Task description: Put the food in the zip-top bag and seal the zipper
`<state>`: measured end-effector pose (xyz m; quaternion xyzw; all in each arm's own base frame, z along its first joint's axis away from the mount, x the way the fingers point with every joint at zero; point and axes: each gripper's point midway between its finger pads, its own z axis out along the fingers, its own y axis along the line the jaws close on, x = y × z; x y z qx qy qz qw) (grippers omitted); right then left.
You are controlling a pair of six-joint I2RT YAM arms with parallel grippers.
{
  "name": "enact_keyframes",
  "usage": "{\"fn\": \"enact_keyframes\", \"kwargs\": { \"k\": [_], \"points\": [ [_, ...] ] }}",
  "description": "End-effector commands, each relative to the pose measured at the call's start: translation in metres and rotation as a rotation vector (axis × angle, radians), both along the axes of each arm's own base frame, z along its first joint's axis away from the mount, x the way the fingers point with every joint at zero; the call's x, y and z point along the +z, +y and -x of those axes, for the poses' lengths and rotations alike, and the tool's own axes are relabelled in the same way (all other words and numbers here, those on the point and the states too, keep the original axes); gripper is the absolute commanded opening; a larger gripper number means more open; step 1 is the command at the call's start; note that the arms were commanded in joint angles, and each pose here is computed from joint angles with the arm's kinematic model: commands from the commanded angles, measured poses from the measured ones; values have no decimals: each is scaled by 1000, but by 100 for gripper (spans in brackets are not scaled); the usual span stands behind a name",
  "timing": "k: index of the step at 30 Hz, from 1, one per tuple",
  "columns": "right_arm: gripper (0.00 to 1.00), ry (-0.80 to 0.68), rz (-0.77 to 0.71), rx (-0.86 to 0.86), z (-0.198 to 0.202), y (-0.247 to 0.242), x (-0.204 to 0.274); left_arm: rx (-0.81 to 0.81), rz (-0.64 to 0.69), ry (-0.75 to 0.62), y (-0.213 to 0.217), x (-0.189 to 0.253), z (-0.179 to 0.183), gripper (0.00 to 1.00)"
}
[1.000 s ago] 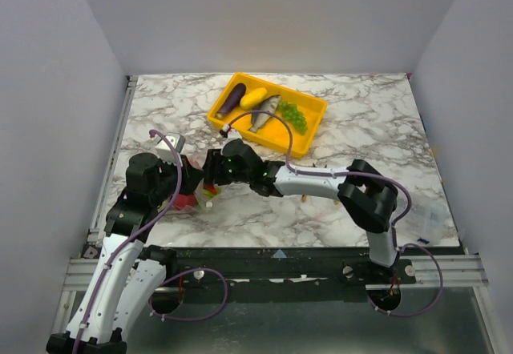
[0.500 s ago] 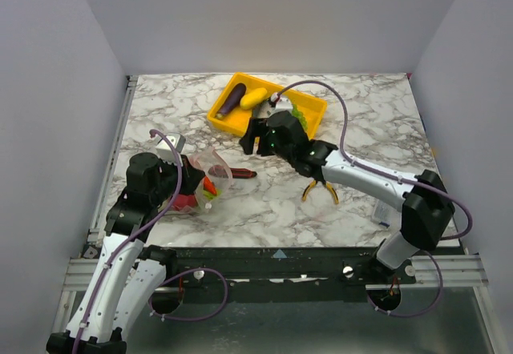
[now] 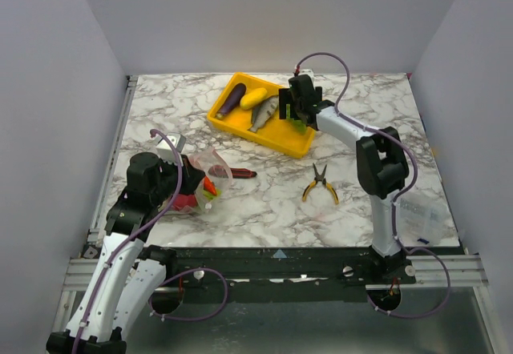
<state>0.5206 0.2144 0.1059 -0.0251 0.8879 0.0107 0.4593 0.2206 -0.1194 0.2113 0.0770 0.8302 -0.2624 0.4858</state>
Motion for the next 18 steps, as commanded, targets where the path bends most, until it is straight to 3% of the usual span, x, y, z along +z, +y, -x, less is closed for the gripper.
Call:
{"fn": "enact_keyframes", "kwargs": {
  "k": [1, 6, 10, 13, 18],
  "points": [
    [100, 24, 78, 58, -24, 5, -11, -11, 14, -31, -3, 8, -2, 0],
    [97, 88, 101, 78, -35, 13, -52, -11, 12, -31, -3, 8, -2, 0],
    [80, 115, 120, 73, -37, 12, -73, -10, 11, -27, -3, 7, -3, 0],
    [75, 127, 126, 70, -34, 11, -83, -14, 13, -26, -4, 7, -3, 0],
    [39, 122, 172, 45, -31, -1, -81, -14, 11, -21, -4, 6, -3, 0]
  ]
}}
